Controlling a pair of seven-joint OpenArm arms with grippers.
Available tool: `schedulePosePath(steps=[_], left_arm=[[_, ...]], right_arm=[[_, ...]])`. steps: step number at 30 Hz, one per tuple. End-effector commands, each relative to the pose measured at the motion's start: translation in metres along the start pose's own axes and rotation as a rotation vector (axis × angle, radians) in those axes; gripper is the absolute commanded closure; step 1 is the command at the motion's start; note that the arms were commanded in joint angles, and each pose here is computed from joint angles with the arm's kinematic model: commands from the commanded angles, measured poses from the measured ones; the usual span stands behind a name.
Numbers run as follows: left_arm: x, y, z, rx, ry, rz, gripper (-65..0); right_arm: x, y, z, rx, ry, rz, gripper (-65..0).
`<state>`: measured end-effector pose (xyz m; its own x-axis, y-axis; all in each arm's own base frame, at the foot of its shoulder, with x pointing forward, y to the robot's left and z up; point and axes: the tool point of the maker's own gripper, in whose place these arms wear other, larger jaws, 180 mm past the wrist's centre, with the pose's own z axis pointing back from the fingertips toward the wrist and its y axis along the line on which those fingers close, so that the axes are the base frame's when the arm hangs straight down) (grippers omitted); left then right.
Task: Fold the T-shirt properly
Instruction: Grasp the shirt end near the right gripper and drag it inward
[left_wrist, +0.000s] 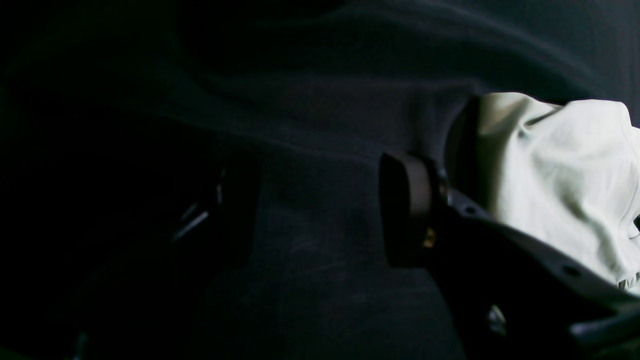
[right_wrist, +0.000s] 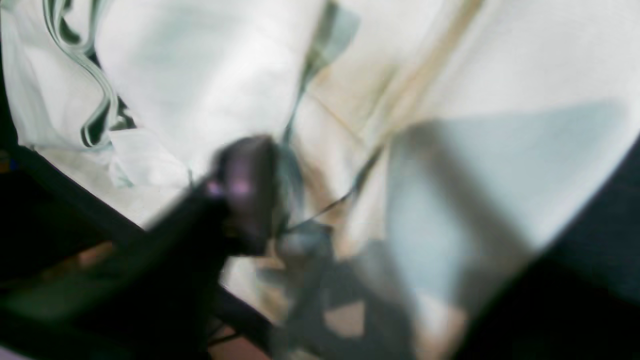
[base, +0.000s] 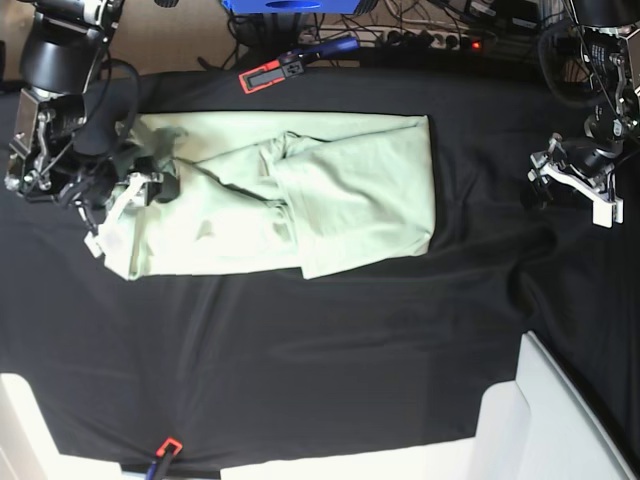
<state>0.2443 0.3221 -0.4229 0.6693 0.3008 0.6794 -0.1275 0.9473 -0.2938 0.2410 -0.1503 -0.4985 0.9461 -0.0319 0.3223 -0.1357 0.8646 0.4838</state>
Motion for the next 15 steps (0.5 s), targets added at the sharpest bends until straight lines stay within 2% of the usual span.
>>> schedulePosePath(steps=[1,3,5,9,15], left_arm=[[0.018,0.002,0.004,-0.002,-0.049,-0.013,-38.0],[0.018,0.002,0.003,-0.003,-0.05,-0.012,-38.0],[0.016,0.0,0.002,-0.005,-0.054,0.001,-38.0],[0.014,-0.001,0.002,-0.006,-0.052,0.006,-38.0],[0.013,0.0,0.002,-0.005,-0.049,0.006,-38.0]], right_arm=[[-0.023,0.0,-0.003,-0.013,0.101,0.004,-20.5],[-0.022,-0.001,-0.003,-0.014,0.099,0.005,-8.4],[-0.022,-0.003,-0.002,-0.019,0.1,0.006,0.0],[-0.014,-0.007,0.003,-0.031,0.085,0.015,-0.6],[-0.003,-0.043,0.03,-0.111,0.05,0.0,-0.6]])
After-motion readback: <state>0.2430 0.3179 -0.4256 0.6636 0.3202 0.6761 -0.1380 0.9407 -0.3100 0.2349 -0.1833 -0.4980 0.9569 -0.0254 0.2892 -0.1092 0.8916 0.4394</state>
